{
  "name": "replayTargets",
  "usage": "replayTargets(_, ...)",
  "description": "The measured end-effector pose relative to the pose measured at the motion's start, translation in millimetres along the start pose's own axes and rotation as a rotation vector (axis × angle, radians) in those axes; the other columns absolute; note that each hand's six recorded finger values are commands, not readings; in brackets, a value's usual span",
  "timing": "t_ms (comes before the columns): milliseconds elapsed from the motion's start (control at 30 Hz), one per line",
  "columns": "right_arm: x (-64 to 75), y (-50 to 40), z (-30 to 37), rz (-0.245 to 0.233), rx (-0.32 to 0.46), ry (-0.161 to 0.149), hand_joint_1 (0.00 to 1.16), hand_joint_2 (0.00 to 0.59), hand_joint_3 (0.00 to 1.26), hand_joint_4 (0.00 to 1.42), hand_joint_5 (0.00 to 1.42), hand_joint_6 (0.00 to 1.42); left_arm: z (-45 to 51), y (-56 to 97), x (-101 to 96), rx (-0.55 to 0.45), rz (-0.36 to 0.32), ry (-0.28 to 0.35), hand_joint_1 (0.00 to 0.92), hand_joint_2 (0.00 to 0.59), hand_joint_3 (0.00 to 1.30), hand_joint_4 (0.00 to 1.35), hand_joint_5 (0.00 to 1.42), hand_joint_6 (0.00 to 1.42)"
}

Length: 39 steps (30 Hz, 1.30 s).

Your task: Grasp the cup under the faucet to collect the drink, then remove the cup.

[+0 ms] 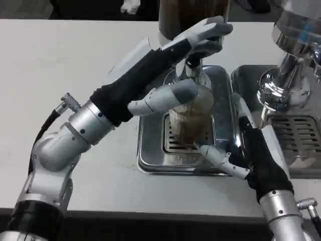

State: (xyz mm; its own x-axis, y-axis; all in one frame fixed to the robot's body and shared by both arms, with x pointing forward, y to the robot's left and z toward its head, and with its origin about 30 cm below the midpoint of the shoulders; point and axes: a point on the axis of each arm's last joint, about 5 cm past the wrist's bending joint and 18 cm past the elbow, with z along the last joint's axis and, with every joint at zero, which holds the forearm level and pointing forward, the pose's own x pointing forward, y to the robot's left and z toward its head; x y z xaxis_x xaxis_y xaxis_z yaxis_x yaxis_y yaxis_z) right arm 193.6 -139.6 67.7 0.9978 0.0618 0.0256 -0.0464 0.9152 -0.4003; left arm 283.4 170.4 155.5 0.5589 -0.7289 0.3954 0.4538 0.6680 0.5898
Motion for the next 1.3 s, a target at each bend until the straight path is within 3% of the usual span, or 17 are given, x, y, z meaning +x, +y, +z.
replayTargets(267,11.7,2.6,-2.0,0.015,0.03,0.002,0.71,0.197,0.0,0.0,0.0,0.0,0.2,1.3,0.5,0.001,0.0,0.004,0.0,0.093,0.16,0.02,0.19,0.17)
replayTargets(567,14.9,8.7,-3.7,0.042,0.063,0.006,0.7,0.199,0.0,0.0,0.0,0.0,0.5,1.4,1.1,0.001,-0.002,0.004,0.0,0.094,0.17,0.03,0.19,0.17)
replayTargets(867,22.3,18.6,0.4,0.061,0.094,-0.006,0.7,0.203,0.0,0.0,0.0,0.0,1.2,1.6,1.8,0.002,-0.004,0.004,0.0,0.098,0.17,0.03,0.2,0.17)
replayTargets(1000,25.7,20.1,2.8,0.064,0.098,-0.016,0.7,0.204,0.0,0.0,0.0,0.0,1.5,1.8,1.7,0.002,-0.004,0.004,0.0,0.099,0.18,0.03,0.2,0.17)
replayTargets(1133,25.9,21.2,0.5,0.069,0.097,-0.007,0.69,0.204,0.0,0.0,0.0,0.0,1.8,1.7,1.4,0.003,-0.005,0.004,0.0,0.1,0.18,0.03,0.2,0.17)
replayTargets(1300,30.0,22.0,3.0,0.073,0.098,-0.025,0.69,0.204,0.0,0.0,0.0,0.0,1.8,1.7,1.4,0.002,-0.005,0.005,0.0,0.1,0.18,0.03,0.2,0.17)
